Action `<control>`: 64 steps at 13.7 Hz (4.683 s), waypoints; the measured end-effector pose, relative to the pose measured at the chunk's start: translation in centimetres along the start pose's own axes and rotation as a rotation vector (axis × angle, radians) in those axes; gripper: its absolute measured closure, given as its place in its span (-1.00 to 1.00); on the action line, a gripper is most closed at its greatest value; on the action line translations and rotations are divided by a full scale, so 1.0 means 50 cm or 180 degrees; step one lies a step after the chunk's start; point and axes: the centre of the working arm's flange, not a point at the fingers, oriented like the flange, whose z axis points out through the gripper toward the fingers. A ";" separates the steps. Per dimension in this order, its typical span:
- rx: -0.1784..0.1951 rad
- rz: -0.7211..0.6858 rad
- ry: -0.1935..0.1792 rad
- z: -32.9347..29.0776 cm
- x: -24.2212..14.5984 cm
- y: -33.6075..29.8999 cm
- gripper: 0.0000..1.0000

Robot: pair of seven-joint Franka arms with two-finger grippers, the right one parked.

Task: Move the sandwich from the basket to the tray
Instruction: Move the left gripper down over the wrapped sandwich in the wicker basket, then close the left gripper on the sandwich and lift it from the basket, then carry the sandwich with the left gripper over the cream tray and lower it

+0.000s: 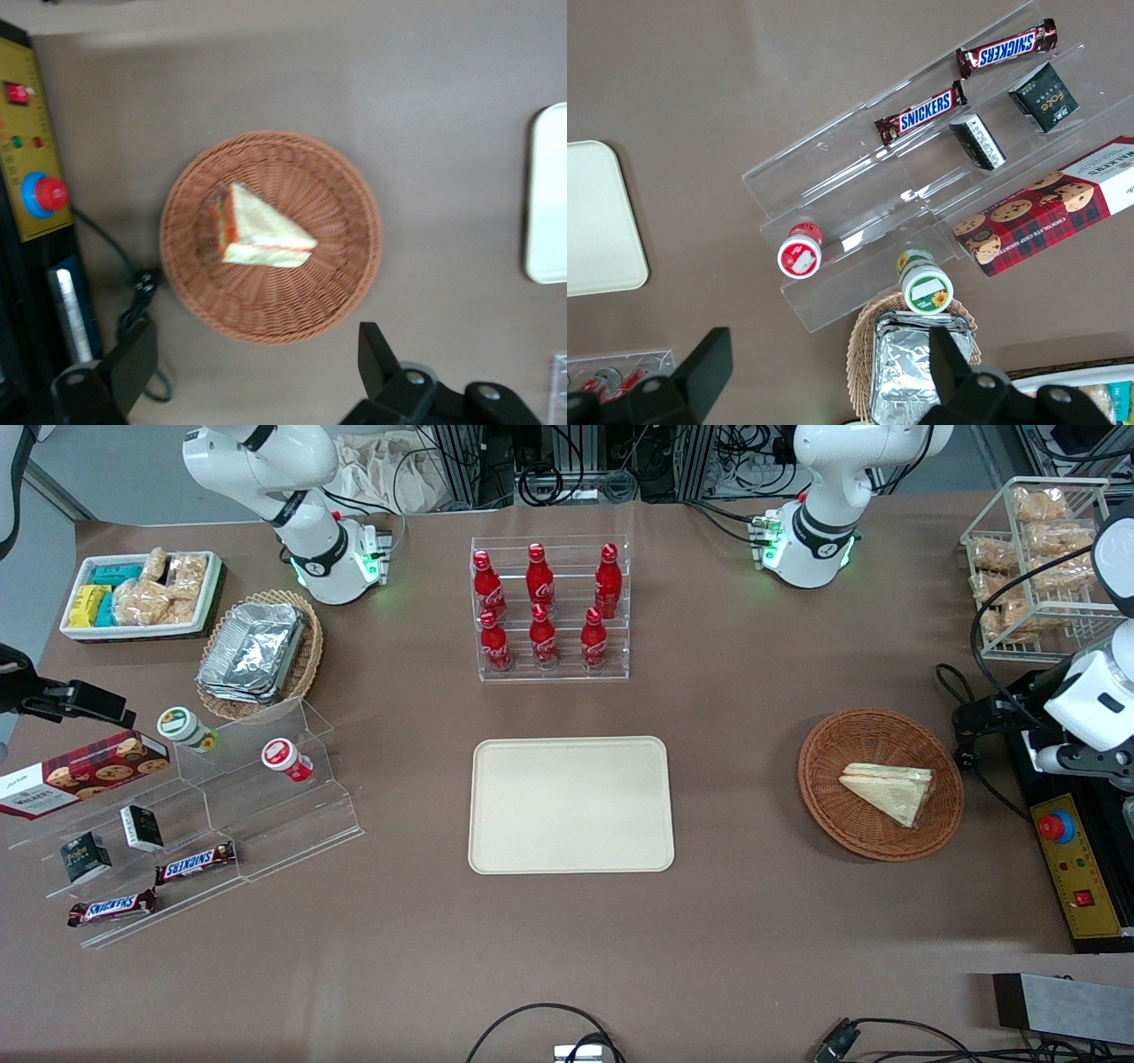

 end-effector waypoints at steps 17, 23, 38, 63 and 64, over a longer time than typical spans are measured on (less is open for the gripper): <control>0.0028 -0.1569 0.0110 0.280 -0.012 -0.084 -1.00; 0.0014 -0.2112 0.0077 0.435 -0.057 -0.069 -1.00; 0.0017 -0.2717 -0.0021 0.558 -0.010 -0.008 -0.62; -0.0185 -0.0980 -0.0210 0.249 0.090 0.757 0.67; -0.0199 -0.0903 -0.0225 0.310 0.091 0.799 0.67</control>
